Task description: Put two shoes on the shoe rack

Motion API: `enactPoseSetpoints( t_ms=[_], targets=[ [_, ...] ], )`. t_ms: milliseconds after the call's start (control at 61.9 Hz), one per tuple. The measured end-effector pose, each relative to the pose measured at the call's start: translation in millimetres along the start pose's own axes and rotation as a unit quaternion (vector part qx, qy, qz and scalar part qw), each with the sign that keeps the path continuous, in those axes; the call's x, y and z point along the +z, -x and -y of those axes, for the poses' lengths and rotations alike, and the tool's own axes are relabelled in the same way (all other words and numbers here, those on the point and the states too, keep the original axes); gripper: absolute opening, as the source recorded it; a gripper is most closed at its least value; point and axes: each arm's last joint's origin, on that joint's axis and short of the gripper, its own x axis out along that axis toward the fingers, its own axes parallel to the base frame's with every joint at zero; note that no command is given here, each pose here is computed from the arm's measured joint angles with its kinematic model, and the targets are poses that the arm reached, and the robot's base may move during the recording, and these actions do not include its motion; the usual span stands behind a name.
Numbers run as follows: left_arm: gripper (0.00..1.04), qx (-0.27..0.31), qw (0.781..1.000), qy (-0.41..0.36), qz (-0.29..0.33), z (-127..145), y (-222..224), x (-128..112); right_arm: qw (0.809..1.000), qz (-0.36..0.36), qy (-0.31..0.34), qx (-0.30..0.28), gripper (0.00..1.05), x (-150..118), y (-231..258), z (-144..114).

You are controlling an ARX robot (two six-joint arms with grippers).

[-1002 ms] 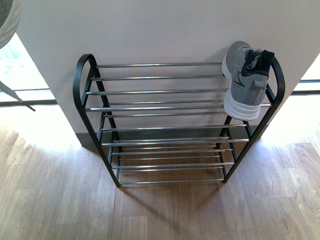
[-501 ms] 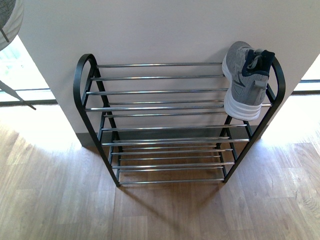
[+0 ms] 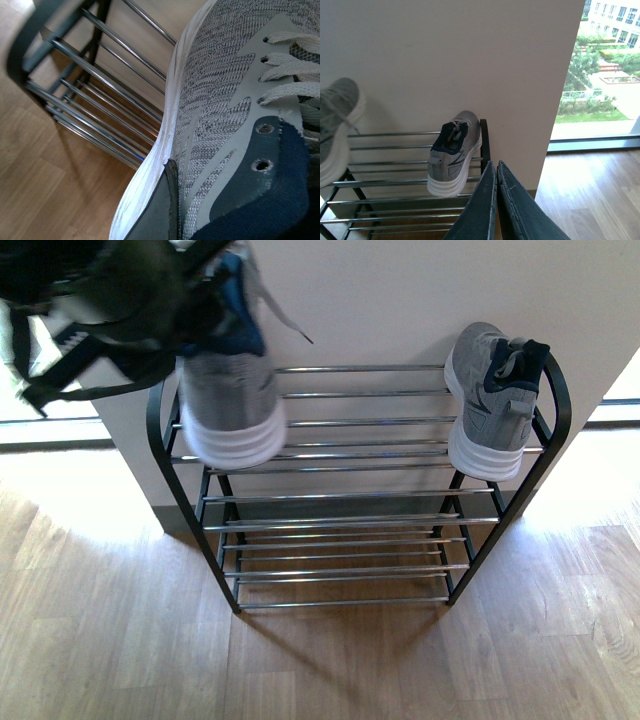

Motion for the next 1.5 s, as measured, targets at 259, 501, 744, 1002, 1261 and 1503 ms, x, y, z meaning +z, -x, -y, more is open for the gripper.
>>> enactPoseSetpoints(
  t_ms=[259, 501, 744, 1002, 1261, 1503],
  targets=[
    [0.02, 0.005, 0.996, -0.029, -0.086, 57, -63, -36, 1.000, 0.014, 0.000, 0.000, 0.01, -2, 5, 0],
    [0.02, 0.037, 0.990, -0.052, -0.122, 70, -110, -60, 1.000, 0.013, 0.000, 0.000, 0.01, -3, 10, 0],
    [0.24, 0.025, 0.991, -0.077, -0.110, 85, -116, -57, 1.000, 0.009, 0.000, -0.001, 0.01, -6, 20, 0],
    [0.73, 0.024, 0.998, -0.064, 0.005, 80, -45, -16, 1.000, 0.010, 0.000, -0.001, 0.01, -6, 20, 0],
    [0.95, 0.038, 0.988, -0.058, 0.135, 38, 63, 23, 1.000, 0.010, 0.000, -0.001, 0.01, -6, 20, 0],
    [0.95, 0.118, 0.967, -0.080, 0.210, -48, 150, 32, 1.000, 0.010, 0.000, -0.001, 0.01, -6, 20, 0]
  ],
)
